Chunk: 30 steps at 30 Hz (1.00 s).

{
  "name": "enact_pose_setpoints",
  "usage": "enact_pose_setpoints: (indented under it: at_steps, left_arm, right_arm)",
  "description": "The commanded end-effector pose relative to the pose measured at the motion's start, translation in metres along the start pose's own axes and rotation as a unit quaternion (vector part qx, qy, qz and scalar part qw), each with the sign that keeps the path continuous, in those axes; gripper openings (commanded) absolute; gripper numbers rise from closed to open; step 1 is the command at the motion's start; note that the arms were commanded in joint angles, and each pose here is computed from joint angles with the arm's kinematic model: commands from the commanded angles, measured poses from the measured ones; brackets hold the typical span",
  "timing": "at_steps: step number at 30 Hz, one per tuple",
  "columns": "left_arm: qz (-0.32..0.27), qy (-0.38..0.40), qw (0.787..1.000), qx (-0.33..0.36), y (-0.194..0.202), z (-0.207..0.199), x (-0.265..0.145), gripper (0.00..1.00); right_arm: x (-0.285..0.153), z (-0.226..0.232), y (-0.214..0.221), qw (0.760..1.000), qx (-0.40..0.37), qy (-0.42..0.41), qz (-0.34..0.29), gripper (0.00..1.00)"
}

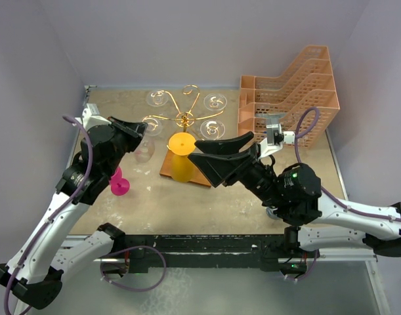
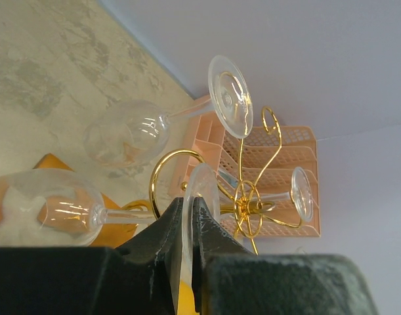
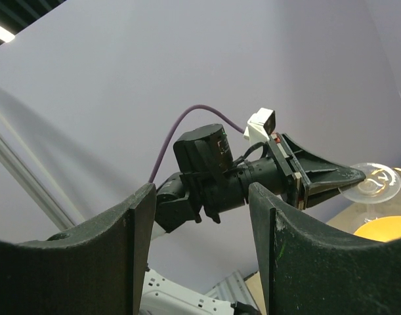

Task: Place the wine glass upside down on the wine glass rack

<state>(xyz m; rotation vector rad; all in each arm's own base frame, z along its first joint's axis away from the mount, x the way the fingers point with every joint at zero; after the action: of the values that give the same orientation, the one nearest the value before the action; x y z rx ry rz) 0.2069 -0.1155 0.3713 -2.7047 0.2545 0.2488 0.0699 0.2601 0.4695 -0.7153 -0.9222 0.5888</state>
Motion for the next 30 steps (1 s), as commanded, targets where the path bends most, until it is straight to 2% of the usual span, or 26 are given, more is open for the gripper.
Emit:
enact_pose_setpoints:
  at_steps: [1,10,21,25,30]
  left_arm:
    - [-0.016,0.042,0.999,0.014,-0.016,-0.023,-0.016,0.07]
    - [-0.025,0.017,0.999,0.045,-0.020,-0.018,-0.019,0.22]
    - [-0.021,-0.004,0.993,0.115,-0.027,-0.016,-0.029,0.30]
    - [-0.015,-0.004,0.989,0.148,-0.029,-0.017,-0.032,0.40]
    - [-0.045,-0.045,0.976,0.208,-0.048,-0.015,-0.046,0.53]
  right_arm:
    - [0.001,0.006,-0.015,0.999,0.017,-0.009,-0.026,0.60]
    - [0.001,0.005,-0.014,0.999,0.020,-0.004,-0.025,0.60]
    - [-0.002,0.004,-0.022,0.999,0.022,0.006,-0.035,0.61]
    - [-0.003,0.001,-0.023,0.999,0.025,0.021,-0.036,0.61]
    - [-0.005,-0.003,-0.022,0.998,0.031,0.040,-0.034,0.61]
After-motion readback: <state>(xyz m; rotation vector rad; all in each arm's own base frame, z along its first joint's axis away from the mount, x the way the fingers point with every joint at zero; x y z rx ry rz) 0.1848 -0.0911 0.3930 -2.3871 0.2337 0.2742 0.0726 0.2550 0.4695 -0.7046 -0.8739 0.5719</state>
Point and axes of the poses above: each gripper's point midway between its finger pads, its own x axis out along the fingers, its own z axis along the line the jaws close on, y = z × x, the point moved 8 cm from there along -x, back along the fingers, and after that the axes turned 9 degrees about -x, right-handed, at the moved point
